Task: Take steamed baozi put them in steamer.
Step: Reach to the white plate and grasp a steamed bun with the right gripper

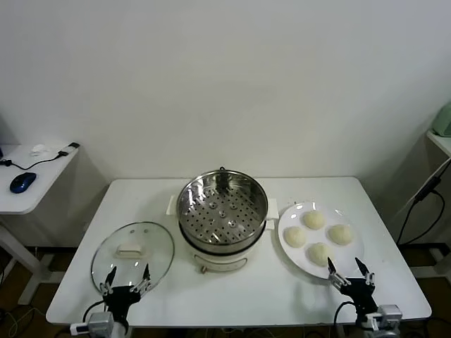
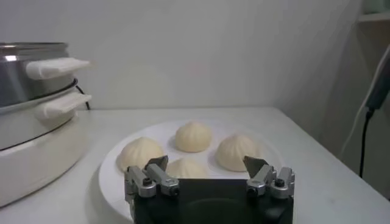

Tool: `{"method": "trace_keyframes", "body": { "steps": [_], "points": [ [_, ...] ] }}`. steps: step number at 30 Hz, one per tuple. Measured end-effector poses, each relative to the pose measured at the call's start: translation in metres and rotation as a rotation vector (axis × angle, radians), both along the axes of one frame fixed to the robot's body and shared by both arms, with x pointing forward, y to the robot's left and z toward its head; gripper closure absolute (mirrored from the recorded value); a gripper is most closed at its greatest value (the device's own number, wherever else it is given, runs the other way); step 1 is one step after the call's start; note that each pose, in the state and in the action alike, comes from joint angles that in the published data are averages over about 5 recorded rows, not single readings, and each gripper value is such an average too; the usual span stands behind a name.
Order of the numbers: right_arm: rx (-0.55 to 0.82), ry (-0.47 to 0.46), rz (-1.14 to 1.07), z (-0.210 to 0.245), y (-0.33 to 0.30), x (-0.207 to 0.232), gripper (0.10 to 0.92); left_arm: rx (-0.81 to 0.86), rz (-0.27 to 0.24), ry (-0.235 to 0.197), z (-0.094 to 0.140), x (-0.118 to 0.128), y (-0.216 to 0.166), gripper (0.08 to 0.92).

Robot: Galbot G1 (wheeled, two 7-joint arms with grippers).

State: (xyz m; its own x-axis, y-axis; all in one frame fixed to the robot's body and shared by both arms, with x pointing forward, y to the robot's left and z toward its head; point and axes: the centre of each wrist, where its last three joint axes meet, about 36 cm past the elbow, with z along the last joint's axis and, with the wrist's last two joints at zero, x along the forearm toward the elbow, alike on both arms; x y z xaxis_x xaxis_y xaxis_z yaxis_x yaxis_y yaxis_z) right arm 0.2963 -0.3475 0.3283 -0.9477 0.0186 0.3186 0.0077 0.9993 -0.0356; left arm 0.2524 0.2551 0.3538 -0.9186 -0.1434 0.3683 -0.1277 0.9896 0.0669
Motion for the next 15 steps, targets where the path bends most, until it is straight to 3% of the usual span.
{"method": "trace_keyframes", "body": {
  "steps": [8, 15],
  "points": [
    [-0.134, -0.007, 0.096, 0.032, -0.029, 0.078, 0.2, 0.0, -0.015, -0.002, 0.004, -0.001, -0.003, 0.177],
    [-0.353, 0.011, 0.407, 0.086, -0.071, 0.174, 0.2, 0.004, -0.028, -0.006, 0.004, -0.002, -0.003, 0.177]
  ]
}}
